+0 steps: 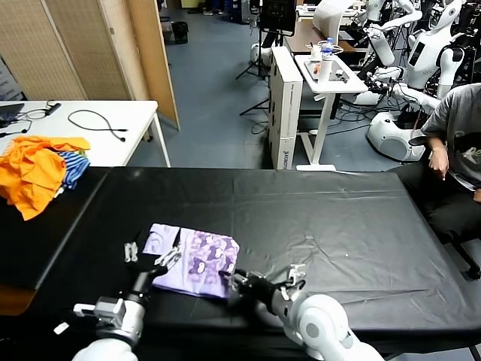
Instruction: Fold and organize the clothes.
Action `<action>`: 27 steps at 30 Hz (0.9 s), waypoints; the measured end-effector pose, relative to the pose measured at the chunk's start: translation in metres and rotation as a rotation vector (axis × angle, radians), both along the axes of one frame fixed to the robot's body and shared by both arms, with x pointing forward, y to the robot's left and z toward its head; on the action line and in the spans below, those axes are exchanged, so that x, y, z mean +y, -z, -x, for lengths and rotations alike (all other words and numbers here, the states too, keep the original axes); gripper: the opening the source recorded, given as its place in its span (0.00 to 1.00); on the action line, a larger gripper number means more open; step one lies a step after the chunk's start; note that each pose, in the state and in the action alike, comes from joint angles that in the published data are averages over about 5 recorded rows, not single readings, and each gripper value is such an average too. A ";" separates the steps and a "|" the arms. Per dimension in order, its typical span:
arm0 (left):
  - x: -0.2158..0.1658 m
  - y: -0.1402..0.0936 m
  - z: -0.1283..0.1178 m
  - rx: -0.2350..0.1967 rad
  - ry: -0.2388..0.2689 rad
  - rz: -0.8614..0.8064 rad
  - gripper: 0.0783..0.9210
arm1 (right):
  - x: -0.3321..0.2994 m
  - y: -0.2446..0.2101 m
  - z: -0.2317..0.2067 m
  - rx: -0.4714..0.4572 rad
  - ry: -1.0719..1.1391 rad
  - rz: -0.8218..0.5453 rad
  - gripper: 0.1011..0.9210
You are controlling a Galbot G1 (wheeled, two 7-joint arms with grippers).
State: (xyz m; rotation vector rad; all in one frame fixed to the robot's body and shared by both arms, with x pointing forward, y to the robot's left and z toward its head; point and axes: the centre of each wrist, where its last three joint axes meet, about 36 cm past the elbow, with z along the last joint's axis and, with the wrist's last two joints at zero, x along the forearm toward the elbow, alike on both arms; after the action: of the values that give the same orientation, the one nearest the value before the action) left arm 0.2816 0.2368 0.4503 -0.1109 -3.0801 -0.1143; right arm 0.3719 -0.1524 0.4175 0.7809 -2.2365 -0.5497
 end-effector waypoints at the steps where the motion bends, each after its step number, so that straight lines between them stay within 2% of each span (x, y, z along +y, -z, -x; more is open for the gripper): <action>1: 0.001 0.000 0.000 0.002 -0.009 -0.004 0.98 | -0.002 0.000 0.000 0.006 0.003 0.020 0.31; 3: 0.004 0.001 -0.001 0.008 -0.024 -0.008 0.98 | -0.007 -0.003 0.002 0.014 0.010 0.071 0.17; 5: 0.007 0.002 -0.003 0.015 -0.034 -0.010 0.98 | -0.015 -0.008 0.002 0.007 0.020 0.130 0.10; 7: 0.008 0.003 -0.005 0.018 -0.041 -0.009 0.98 | -0.024 -0.013 0.002 -0.009 0.033 0.175 0.07; 12: 0.009 0.008 -0.006 0.030 -0.053 0.005 0.98 | -0.044 -0.021 -0.004 -0.055 0.044 0.217 0.08; 15: 0.011 0.010 -0.006 0.034 -0.062 0.020 0.98 | -0.050 -0.026 -0.004 -0.081 0.039 0.231 0.21; 23: 0.016 0.012 -0.004 0.037 -0.053 0.114 0.98 | -0.065 -0.043 0.012 -0.138 0.068 0.313 0.82; 25: 0.017 0.014 -0.002 0.034 -0.046 0.131 0.98 | -0.071 -0.049 0.019 -0.159 0.074 0.335 0.92; 27: 0.018 0.015 -0.001 0.039 -0.044 0.133 0.98 | -0.077 -0.056 0.026 -0.186 0.076 0.358 0.96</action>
State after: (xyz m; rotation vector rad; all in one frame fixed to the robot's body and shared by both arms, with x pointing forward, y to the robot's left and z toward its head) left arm 0.2823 0.2547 0.4354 -0.0498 -3.0465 0.0936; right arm 0.3456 -0.2296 0.4737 0.5830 -2.4491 -0.1049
